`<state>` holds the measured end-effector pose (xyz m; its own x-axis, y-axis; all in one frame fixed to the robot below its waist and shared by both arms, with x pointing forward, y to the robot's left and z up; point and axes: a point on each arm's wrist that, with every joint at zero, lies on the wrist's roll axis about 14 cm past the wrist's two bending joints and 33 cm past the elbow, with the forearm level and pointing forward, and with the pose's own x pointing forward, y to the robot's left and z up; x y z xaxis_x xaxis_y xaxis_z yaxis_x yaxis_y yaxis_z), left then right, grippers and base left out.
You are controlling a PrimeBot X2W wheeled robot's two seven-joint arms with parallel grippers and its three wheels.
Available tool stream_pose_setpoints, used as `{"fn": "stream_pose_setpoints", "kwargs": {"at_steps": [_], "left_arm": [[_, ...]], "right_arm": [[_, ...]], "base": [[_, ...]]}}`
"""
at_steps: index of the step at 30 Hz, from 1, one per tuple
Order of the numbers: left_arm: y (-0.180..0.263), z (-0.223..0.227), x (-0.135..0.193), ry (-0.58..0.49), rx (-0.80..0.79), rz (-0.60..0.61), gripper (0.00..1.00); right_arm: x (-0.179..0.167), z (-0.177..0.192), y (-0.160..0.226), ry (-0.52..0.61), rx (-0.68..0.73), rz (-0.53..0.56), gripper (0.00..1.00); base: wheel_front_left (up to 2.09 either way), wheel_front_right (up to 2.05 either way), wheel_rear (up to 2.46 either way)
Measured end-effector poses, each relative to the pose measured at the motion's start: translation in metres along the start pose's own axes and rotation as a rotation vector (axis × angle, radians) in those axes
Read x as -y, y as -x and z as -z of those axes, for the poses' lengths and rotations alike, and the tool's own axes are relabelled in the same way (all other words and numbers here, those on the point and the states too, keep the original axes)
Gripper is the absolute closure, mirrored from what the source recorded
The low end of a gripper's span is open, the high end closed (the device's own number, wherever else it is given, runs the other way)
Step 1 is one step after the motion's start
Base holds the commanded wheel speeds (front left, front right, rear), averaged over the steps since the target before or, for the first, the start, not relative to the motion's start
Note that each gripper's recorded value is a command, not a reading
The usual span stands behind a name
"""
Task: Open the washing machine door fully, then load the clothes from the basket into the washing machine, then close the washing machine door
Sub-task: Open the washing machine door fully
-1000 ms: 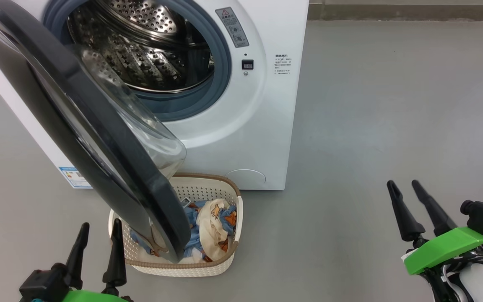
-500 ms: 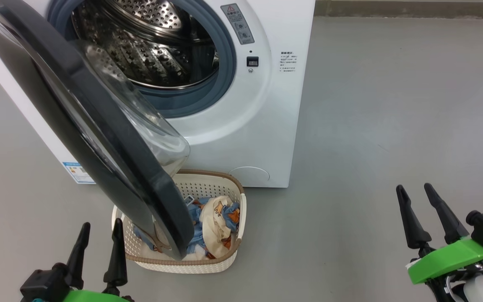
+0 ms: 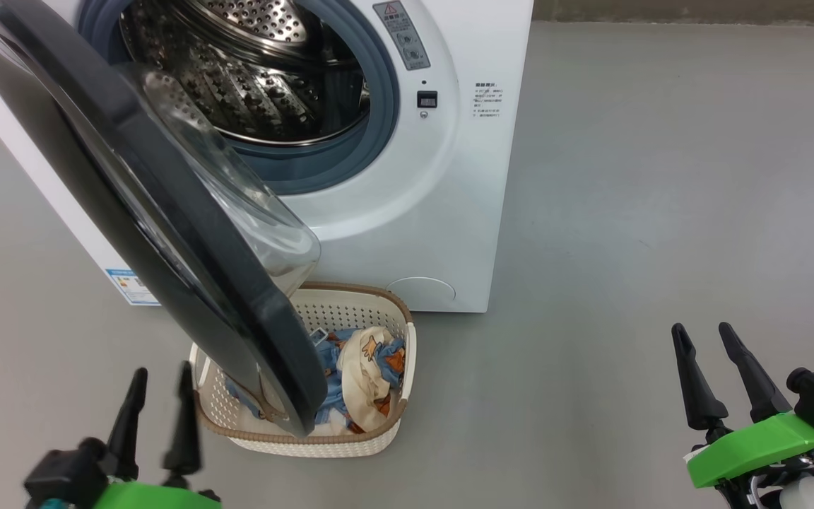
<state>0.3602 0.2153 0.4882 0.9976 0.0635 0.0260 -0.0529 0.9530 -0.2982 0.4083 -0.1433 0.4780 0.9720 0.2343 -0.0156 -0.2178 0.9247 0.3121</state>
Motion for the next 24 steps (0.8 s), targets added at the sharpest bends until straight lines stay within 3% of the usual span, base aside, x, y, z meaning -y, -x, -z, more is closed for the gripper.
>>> {"fn": "stream_pose_setpoints", "kwargs": {"at_steps": [4, 11, 18, 24], "left_arm": [[-0.004, -0.016, -0.010, 0.006, 0.052, -0.034, 1.00], [-0.007, -0.086, -0.010, -0.045, 0.271, -0.054, 1.00], [-0.001, -0.144, 0.056, -0.084, 0.463, 0.129, 1.00], [0.000, -0.139, 0.125, -0.045, 0.428, 0.330, 1.00]], "right_arm": [[-0.001, -0.001, -0.001, 0.004, 0.003, -0.002, 0.00], [-0.004, -0.001, -0.003, 0.024, 0.003, -0.014, 0.00], [-0.005, 0.002, -0.004, 0.019, -0.001, -0.014, 0.00], [-0.002, 0.005, -0.005, 0.020, -0.010, -0.006, 0.00]], "base": [[0.00, 0.00, 0.00], [0.00, 0.00, 0.00], [0.00, 0.00, 0.00], [0.00, 0.00, 0.00]]}}
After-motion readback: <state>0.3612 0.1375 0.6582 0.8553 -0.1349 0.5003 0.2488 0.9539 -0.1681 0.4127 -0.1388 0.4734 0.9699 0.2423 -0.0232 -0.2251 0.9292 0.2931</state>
